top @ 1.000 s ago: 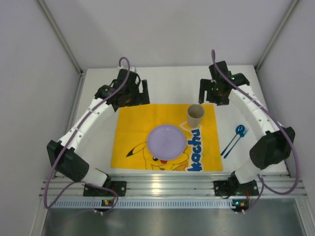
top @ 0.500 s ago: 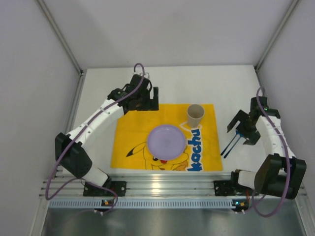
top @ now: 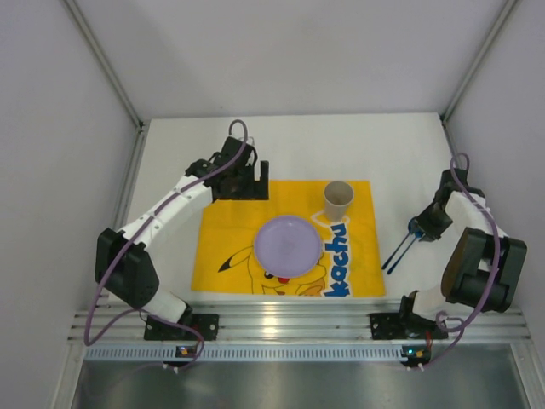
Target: Set the dinner table for one person
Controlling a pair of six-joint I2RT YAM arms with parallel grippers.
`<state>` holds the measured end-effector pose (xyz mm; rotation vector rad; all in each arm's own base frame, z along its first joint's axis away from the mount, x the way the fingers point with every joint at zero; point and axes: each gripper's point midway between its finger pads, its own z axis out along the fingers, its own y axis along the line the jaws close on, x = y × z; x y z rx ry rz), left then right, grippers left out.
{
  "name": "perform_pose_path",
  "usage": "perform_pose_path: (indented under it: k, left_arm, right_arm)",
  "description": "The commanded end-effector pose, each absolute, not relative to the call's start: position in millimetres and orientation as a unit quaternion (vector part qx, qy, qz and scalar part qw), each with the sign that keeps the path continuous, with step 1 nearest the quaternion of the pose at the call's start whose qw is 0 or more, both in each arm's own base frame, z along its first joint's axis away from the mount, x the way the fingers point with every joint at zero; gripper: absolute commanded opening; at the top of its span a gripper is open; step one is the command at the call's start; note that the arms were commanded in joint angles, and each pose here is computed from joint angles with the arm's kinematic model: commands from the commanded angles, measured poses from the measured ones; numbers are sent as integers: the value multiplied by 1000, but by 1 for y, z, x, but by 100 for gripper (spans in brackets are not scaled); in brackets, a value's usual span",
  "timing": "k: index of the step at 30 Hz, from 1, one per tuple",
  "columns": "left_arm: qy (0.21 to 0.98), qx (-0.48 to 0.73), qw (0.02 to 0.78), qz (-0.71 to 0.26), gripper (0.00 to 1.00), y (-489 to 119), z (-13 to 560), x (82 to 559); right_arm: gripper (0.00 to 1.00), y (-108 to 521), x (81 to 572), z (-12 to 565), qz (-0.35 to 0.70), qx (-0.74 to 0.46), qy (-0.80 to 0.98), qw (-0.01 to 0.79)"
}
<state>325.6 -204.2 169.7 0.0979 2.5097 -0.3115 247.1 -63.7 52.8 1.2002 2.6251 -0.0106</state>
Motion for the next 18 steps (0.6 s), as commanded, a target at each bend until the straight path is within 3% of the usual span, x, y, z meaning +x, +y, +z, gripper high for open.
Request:
perform_pose_path:
  k: [1,9,18]
  left_arm:
    - [935,2,324,-146,94,-184,183,340]
    - [938,-81,329,-69,95,-106,159,361]
    - [942,-86,312,-89,95,-114,160,363]
  right_arm:
    - [31,-78,260,45,-21,424,893,148]
    - [28,-79,248,17,-36,422,898,120]
    - [25,-81,253,-5,-36,417,899,127]
